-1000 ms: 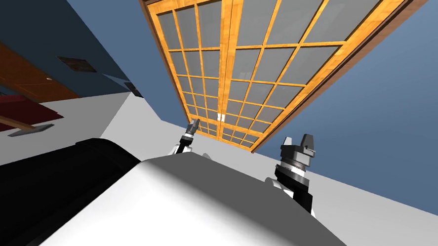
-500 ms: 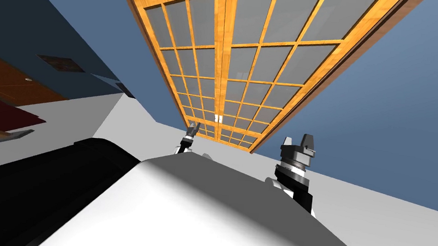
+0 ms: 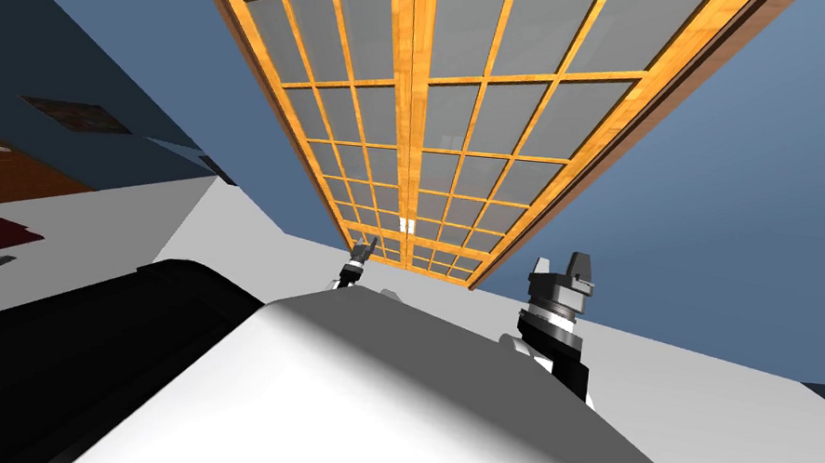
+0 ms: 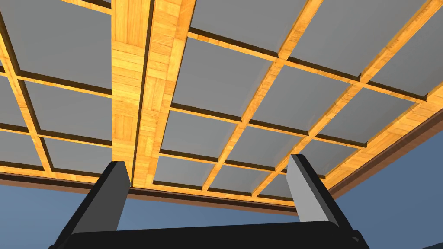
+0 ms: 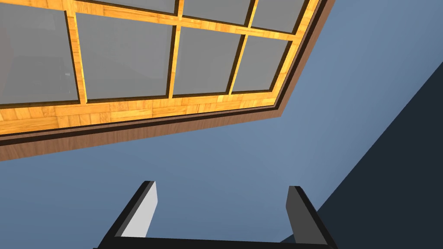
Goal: Pull the door open
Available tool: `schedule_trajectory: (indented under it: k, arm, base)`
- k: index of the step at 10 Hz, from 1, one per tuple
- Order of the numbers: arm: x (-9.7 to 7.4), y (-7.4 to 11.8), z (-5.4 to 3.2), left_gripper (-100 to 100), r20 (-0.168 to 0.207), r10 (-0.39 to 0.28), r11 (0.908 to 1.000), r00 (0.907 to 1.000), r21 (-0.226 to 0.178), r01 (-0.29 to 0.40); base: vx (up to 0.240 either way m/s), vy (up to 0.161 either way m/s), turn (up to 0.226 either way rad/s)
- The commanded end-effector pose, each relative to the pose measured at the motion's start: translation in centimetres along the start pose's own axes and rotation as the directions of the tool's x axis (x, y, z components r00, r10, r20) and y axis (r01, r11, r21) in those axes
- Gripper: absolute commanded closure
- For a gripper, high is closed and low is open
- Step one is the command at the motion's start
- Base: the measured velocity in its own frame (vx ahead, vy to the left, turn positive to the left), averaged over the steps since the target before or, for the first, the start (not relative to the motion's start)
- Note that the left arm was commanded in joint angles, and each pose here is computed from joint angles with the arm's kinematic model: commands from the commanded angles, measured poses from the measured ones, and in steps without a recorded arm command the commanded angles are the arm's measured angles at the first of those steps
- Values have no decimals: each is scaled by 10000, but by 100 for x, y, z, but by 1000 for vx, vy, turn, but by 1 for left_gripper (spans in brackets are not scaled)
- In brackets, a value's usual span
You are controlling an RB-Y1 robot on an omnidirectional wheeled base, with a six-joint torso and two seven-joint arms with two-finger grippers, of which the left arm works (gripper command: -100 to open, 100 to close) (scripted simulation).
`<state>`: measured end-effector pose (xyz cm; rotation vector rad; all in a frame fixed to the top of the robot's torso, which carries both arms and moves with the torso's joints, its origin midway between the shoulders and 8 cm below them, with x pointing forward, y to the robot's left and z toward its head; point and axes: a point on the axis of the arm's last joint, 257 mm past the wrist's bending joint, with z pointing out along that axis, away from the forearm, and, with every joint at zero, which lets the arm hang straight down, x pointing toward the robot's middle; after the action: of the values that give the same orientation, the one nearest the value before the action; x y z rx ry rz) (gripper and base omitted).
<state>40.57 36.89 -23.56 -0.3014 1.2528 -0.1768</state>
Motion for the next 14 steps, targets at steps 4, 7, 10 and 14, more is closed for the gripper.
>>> schedule_trajectory:
  k: [4, 7, 10, 14]
  arm:
    - [330, 198, -163, -100, -644, 1007, 9942, 9928, -314, -1029]
    - [533, 303, -279, -100, -1062, 1542, 9862, 9823, -446, -1596]
    - [721, 385, -396, -100, -1463, 1995, 9765, 9689, -526, -2090]
    - [991, 471, -579, -100, -2048, 2569, 9602, 9445, -570, -2736]
  base:
    - [94, 10, -69]
    - [110, 9, -59]
    - [99, 14, -64]
    - [110, 17, -60]
